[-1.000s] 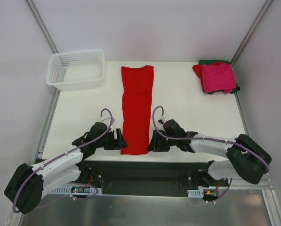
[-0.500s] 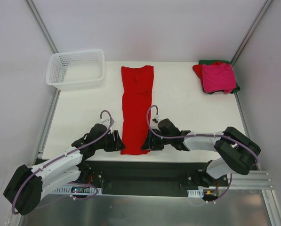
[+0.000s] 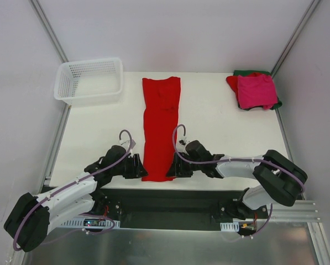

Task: Fold and stack the t-shirts
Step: Grab the bottom of the folded rectangular tshirt with both arms

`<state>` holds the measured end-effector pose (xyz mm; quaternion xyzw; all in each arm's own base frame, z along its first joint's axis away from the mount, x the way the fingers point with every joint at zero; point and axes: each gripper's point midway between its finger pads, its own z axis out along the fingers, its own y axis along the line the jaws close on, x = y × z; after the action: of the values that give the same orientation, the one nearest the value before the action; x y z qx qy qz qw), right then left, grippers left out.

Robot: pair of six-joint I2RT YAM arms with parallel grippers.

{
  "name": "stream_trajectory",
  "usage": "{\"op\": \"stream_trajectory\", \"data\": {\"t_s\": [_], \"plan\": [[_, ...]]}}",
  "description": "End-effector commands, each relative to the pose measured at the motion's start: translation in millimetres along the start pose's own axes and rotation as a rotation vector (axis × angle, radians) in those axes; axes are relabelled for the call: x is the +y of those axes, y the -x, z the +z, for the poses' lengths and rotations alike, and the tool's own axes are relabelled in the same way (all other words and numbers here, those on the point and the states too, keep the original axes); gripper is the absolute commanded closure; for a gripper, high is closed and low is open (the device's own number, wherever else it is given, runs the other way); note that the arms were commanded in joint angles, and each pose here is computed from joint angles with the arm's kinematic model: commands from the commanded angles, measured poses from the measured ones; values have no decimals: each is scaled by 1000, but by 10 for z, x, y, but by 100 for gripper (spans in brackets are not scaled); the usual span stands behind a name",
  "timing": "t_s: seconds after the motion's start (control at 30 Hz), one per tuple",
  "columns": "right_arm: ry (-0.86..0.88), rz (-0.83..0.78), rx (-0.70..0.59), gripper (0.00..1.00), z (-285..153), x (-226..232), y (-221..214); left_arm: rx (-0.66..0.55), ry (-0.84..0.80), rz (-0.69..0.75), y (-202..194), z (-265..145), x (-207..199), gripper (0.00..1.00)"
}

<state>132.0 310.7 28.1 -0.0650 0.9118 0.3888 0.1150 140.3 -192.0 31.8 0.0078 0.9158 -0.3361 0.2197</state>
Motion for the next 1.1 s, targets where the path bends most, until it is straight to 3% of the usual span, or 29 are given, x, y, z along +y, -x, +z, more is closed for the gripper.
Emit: {"op": "stream_trajectory", "data": {"t_s": [0.0, 0.63, 0.73, 0.97, 1.07], "plan": [[-90, 16, 39, 50, -52, -260, -211, 38, -45, 11, -78, 2, -81, 57], [-111, 4, 49, 51, 28, -270, -233, 38, -71, 14, -111, 67, -87, 59], [-115, 6, 52, 55, 31, -281, -246, 39, -69, 14, -127, 75, -71, 59], [-121, 1, 50, 74, 32, -286, -245, 36, -68, 10, -133, 91, -55, 63], [-125, 3, 50, 80, 26, -296, -245, 41, -67, 10, -138, 98, -53, 79]]}}
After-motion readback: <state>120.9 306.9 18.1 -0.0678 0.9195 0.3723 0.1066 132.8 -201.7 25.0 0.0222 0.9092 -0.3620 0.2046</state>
